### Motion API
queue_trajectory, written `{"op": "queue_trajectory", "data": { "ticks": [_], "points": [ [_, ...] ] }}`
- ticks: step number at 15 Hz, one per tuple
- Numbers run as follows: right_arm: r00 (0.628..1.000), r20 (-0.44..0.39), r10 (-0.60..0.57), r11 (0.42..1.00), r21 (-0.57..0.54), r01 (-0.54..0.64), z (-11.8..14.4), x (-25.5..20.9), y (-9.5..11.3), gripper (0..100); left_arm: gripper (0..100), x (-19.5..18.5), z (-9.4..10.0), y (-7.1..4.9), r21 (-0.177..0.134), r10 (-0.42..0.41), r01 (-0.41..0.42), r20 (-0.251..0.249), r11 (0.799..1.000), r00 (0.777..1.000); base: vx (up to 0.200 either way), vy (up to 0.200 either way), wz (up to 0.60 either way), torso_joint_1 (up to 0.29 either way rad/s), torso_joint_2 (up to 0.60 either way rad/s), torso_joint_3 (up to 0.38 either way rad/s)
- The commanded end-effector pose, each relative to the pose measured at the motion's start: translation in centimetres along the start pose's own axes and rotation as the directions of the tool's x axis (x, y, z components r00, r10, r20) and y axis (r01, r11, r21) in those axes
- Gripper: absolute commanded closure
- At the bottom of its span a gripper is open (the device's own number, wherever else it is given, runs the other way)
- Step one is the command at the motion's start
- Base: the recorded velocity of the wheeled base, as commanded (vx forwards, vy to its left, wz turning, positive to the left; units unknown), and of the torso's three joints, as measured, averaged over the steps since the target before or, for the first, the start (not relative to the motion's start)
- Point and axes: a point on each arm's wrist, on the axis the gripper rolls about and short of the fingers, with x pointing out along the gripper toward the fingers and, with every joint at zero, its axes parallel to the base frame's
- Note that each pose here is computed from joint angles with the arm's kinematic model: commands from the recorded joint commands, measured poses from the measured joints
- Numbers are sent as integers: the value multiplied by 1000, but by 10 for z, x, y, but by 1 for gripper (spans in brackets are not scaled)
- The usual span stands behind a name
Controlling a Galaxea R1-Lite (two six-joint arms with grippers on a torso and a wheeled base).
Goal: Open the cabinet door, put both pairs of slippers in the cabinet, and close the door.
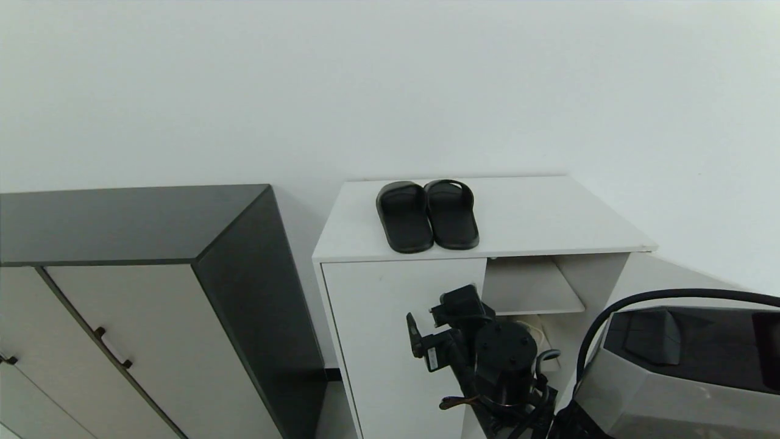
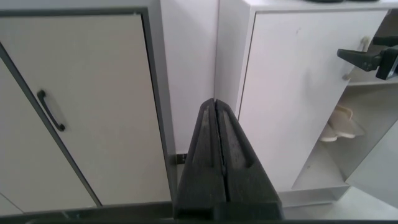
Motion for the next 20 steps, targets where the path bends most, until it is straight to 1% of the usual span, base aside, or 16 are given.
{"op": "queue_trajectory", "data": {
  "ticks": [1,4,7,10,11,13,14,16,17,18,20],
  "points": [
    [1000,0,0,1000,-1,0,0,0,0,0,100,0,0,0,0,0,0,1,1000,1000,0,0,0,237,-540,-325],
    [1000,-7,-3,1000,-3,3,-3,2,-1,0,100,0,0,0,0,0,0,-1,1000,1000,0,0,0,246,-559,-320],
    [1000,-2,19,1000,-2,-19,-7,4,-2,0,100,0,0,0,0,0,0,-1,1000,1000,0,0,0,92,-201,-110],
    [999,35,17,1000,-17,-17,4,4,-3,0,100,0,0,0,0,0,0,-1,1000,1000,0,0,0,0,0,0],
    [1000,13,19,999,-26,-19,11,2,-4,0,100,0,0,0,0,0,0,-2,1000,1000,0,0,0,0,0,0],
    [999,-22,29,1000,-3,-29,32,-3,-5,0,100,0,0,0,2,0,0,1,1000,1000,0,0,0,0,0,0],
    [998,-46,39,999,16,-39,47,-6,-5,0,100,0,0,0,2,0,0,-1,1000,1000,0,0,0,0,0,0],
    [992,-111,57,998,48,-52,76,-11,-2,0,100,0,0,0,2,0,0,-1,1000,1000,0,0,0,0,0,0],
    [984,-166,64,996,70,-53,93,-13,1,0,100,0,0,0,2,0,0,-1,1000,1000,0,0,0,0,0,0],
    [978,-203,56,993,116,-32,110,-12,4,0,100,0,0,0,1,0,0,-2,1000,1000,0,0,0,0,0,0],
    [971,-238,-39,984,160,79,133,-6,7,0,100,0,0,0,2,0,0,-1,1000,1000,0,0,0,0,0,0]
  ]
}}
